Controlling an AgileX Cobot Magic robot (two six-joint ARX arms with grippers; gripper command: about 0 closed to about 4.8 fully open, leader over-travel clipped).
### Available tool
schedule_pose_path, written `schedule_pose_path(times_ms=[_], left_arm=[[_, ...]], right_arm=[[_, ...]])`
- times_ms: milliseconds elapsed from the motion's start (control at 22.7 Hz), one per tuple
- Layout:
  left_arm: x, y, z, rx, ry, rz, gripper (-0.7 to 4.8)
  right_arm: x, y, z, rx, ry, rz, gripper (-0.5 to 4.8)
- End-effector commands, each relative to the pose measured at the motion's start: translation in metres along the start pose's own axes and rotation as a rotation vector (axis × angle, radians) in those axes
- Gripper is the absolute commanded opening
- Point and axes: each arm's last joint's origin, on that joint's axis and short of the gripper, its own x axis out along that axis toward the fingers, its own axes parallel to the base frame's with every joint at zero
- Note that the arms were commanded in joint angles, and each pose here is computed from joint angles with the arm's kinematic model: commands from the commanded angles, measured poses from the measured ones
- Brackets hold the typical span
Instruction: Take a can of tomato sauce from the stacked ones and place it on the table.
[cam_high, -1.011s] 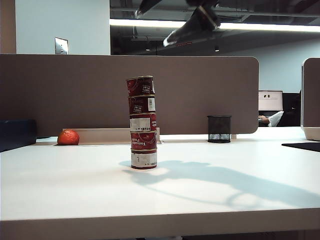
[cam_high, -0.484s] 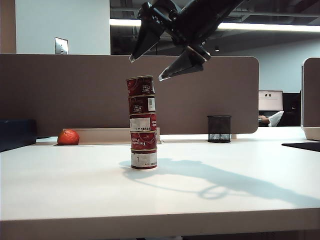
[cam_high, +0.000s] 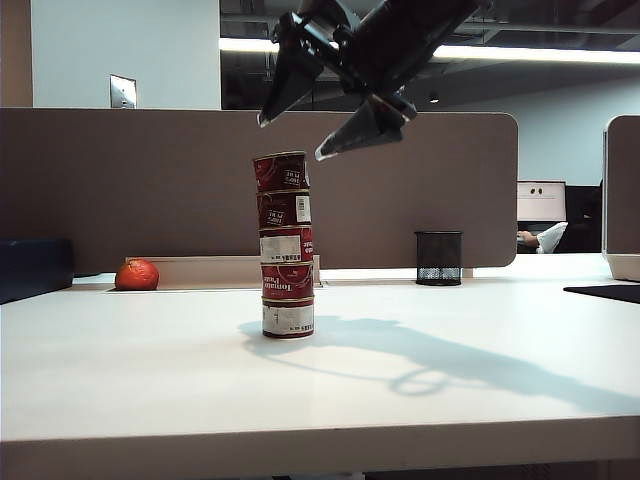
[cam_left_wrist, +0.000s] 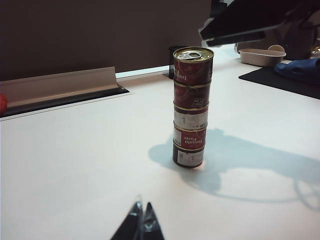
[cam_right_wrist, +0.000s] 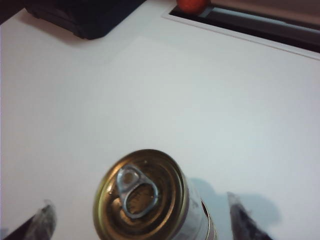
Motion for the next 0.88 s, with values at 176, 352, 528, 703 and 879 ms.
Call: schedule_pose_path(times_ms=[176,352,528,703,879], left_arm=[[0.000,0.000,0.001,0.001,-0.008,-0.002,-0.06],[0.000,0.000,0.000,-0.003,0.002,-0.003,-0.06],[0.000,0.000,0.000,-0.003,0.002,-0.003,-0.06],[0.000,0.000,0.000,-0.003,0.003,-0.003,-0.06],[0.000,0.000,0.000,-0.003,0.003,-0.003,-0.06]], right_arm=[[0.006,0.003,0.000,-0.014,-0.014,0.007,4.79],[0.014,0.004,-0.004,-0.017,-0.007,-0.001,4.79],[0.021,0.005,-0.008,-0.019,0.002,-0.016,4.79],[0.024,0.005,-0.009,-0.021,-0.003,-0.016,4.79],[0.024,0.005,-0.008,-0.023,-0.009,-0.032,4.79]])
